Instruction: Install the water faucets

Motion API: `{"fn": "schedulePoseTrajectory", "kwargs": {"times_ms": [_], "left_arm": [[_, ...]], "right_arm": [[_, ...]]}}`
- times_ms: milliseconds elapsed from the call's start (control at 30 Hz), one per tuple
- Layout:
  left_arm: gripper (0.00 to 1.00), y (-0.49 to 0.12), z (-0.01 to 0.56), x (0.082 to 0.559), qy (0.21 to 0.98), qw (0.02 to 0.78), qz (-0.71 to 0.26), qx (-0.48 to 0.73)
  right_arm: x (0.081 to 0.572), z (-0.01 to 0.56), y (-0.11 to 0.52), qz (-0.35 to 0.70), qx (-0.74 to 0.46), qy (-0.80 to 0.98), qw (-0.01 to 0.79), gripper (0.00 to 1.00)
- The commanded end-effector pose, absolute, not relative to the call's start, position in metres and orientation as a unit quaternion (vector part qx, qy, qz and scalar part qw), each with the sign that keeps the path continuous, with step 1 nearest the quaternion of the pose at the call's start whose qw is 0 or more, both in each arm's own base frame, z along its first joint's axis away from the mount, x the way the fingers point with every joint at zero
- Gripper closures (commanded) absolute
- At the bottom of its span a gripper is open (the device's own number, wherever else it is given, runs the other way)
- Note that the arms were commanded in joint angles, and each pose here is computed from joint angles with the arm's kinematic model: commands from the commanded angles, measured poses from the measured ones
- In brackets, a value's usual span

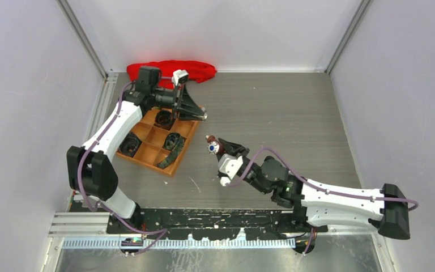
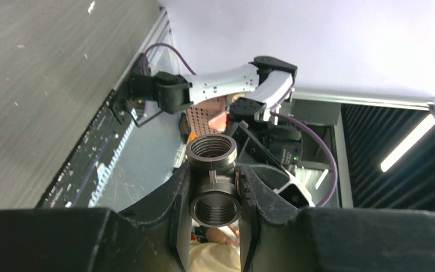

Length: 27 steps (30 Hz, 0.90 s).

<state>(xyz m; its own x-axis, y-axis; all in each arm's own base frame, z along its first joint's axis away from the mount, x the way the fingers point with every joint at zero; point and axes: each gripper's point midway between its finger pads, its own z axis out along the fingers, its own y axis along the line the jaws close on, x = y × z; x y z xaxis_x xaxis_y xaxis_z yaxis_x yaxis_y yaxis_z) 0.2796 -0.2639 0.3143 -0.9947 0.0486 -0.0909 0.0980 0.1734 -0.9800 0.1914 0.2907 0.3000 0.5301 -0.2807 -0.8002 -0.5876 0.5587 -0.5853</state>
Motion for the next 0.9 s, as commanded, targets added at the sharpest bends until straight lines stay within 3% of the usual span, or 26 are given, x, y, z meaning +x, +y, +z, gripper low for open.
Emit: {"fn": "schedulePoseTrajectory", "kwargs": {"times_ms": [0,333,667,867], "left_arm": [[1.00,-0.249,0.331,0.241,0.735,-0.023,-0.670,0.097],[1.00,-0.245,0.319,0.229,0.735,-0.033,-0.670,0.096],[1.00,-0.243,0.312,0.219,0.743,-0.037,-0.662,0.089],[1.00,-0.252,0.299,0.202,0.748,-0.081,-0.653,0.088]], "right_arm": [[0.212,0.352,0.260,-0.019,-0.389,0.452,0.802,1.00],[0.217,0.336,0.265,-0.018,-0.391,0.469,0.791,1.00],[0.180,0.311,0.271,0.010,-0.482,0.355,0.801,1.00],[0.169,0.305,0.266,0.006,-0.516,0.341,0.785,1.00]]}}
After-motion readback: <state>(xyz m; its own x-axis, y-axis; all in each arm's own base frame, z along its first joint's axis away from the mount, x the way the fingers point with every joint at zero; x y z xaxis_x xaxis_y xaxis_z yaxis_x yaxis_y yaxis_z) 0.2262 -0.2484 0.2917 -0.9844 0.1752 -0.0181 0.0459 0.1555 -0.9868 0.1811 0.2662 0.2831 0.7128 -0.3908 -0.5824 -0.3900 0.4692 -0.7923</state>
